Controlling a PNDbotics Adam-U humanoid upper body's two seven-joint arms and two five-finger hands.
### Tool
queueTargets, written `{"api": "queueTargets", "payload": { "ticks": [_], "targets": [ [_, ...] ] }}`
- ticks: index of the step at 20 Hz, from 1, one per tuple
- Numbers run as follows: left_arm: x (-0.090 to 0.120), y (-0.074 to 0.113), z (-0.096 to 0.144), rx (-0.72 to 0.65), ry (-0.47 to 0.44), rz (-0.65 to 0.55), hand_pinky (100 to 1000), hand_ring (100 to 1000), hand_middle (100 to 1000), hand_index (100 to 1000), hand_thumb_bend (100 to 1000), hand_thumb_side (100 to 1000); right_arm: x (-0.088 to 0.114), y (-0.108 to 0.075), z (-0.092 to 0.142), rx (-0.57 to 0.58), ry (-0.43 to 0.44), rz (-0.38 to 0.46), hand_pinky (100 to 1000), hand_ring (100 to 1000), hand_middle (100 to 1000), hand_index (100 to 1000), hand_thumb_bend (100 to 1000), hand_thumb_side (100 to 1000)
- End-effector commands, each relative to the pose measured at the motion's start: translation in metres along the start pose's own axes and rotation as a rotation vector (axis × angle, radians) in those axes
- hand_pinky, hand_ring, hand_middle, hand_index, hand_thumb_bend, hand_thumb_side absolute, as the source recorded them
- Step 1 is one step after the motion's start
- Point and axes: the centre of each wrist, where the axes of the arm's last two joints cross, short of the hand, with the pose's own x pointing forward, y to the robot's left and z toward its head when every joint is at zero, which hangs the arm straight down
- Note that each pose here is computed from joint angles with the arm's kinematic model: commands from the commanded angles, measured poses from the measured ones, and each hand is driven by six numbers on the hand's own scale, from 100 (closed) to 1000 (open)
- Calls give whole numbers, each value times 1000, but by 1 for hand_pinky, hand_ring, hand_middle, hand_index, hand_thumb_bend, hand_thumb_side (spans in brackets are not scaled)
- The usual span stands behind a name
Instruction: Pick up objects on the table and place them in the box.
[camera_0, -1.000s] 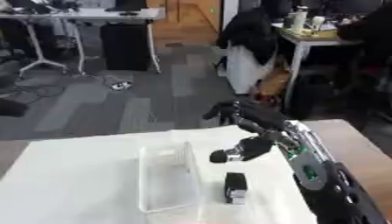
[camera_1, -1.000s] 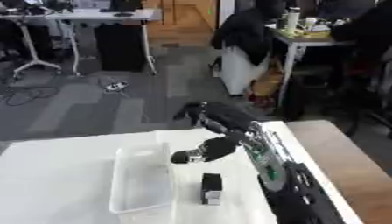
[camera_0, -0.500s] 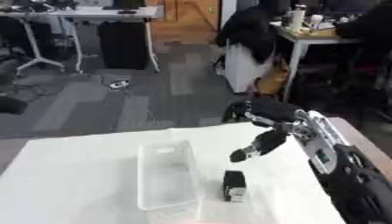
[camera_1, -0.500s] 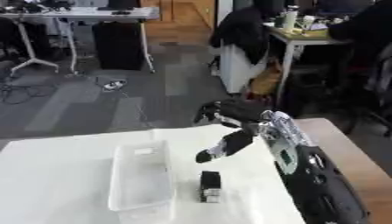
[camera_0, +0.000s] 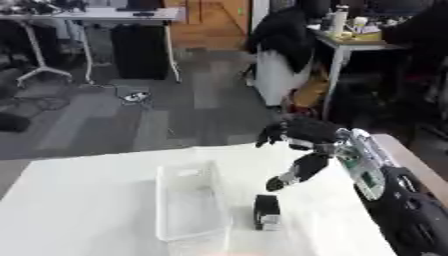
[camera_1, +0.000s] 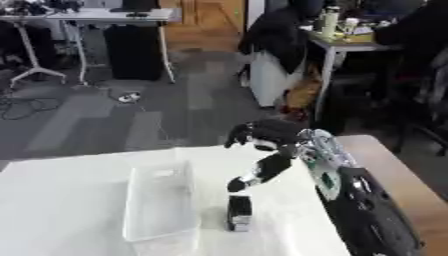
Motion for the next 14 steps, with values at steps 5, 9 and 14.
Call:
{"api": "queueTargets", "payload": {
  "ticks": [5,9,14],
  "targets": [
    [5,11,-6,4,-29,-38,590,604,742,861,155,1000,-5,-7,7,58,-25,80,714,733,810,838,844,1000],
    [4,11,-6,2,-27,-39,589,604,742,861,155,1000,-7,-1,7,92,-32,81,720,739,822,862,850,1000],
    [4,10,-6,0,-25,-39,588,603,741,861,155,1000,-9,6,4,149,-50,81,731,745,827,883,856,1000]
  ]
}}
